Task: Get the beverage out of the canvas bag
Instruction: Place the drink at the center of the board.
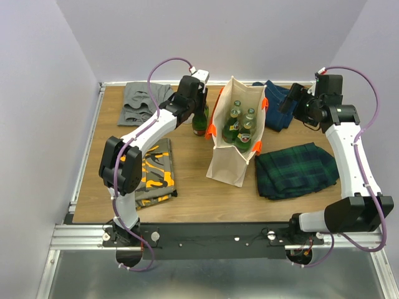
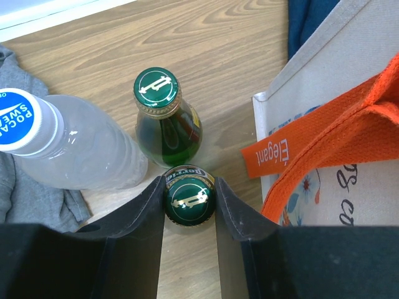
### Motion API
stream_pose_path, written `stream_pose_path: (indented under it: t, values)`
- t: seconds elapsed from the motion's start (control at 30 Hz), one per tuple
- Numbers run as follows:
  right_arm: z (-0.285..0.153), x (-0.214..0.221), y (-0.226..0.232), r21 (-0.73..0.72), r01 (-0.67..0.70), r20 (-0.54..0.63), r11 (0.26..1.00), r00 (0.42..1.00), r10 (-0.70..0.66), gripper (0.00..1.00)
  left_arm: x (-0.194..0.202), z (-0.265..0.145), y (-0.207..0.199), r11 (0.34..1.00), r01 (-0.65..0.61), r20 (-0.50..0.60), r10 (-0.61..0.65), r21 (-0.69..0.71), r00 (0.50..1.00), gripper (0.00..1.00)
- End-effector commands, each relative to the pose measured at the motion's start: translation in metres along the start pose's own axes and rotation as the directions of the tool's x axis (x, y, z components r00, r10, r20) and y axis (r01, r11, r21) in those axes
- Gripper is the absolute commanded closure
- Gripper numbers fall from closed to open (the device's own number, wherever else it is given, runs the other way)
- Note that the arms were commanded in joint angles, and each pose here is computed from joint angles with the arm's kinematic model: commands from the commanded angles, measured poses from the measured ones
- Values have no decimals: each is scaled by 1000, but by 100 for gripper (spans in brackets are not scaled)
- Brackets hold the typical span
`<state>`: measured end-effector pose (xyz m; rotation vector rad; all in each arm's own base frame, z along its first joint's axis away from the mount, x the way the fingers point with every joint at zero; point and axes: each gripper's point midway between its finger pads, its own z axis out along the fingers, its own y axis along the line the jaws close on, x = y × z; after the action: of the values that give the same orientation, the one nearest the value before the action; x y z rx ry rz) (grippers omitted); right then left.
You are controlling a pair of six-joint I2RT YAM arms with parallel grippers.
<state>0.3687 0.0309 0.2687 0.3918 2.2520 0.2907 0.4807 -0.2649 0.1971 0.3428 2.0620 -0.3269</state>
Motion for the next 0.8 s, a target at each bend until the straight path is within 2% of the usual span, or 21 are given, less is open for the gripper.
stream_pose_path:
  t: [0.0,0.77]
  values:
    - [0,-10,3,-3,0,23,1000,1000,0,0,-76,-12,-15,998,13,224,-26,59,974,100]
    - [3,-3,-5,21,11,11,1000,1000,-11,0,-56,1,-25,997,18,158,-30,80,987,99]
